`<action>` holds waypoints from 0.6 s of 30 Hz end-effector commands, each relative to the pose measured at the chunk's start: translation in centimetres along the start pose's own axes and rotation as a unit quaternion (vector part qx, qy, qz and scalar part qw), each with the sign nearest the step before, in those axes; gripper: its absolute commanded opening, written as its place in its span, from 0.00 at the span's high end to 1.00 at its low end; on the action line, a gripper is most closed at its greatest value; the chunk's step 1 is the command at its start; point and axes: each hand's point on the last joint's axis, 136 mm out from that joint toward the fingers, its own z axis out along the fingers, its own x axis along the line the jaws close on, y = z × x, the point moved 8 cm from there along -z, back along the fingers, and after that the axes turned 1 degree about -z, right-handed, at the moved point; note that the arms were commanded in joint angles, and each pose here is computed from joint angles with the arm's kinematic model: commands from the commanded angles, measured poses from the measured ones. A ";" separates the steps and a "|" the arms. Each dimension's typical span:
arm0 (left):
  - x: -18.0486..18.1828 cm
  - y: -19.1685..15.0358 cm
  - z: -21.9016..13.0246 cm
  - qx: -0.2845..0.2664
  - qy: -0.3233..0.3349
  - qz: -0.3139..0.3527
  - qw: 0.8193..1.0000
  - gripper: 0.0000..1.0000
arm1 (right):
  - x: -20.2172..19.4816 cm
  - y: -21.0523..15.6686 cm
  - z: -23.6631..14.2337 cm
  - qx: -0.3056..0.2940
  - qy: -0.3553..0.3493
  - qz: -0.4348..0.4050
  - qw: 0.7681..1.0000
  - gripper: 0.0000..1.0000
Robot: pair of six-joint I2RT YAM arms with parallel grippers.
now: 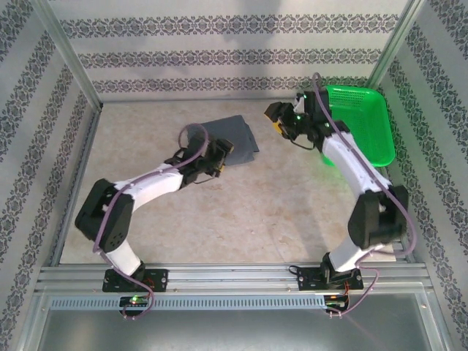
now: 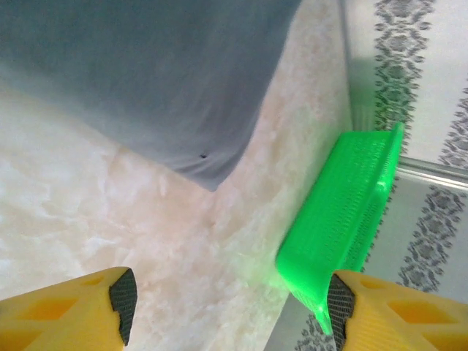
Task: Fold and stack the t-shirts
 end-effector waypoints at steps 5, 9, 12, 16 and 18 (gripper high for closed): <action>-0.3 1.4 6.1 -0.101 -0.052 -0.110 0.987 0.27 | -3.4 -3.8 -1.7 0.021 -0.024 0.017 0.999 0.43; 1.8 2.2 8.4 -0.140 -0.045 -0.156 0.977 0.30 | -3.5 -4.6 -2.9 0.021 -0.025 0.015 0.999 0.43; 3.0 2.9 9.9 -0.157 -0.040 -0.181 0.970 0.44 | -3.6 -5.0 -3.5 0.021 -0.029 0.017 0.999 0.44; 4.1 5.2 10.3 -0.197 -0.036 -0.183 0.962 0.88 | -3.8 -5.5 -4.0 0.025 -0.034 0.020 0.999 0.45; 4.9 7.2 9.6 -0.222 -0.035 -0.182 0.957 1.00 | -3.9 -5.7 -4.2 0.024 -0.036 0.022 0.999 0.46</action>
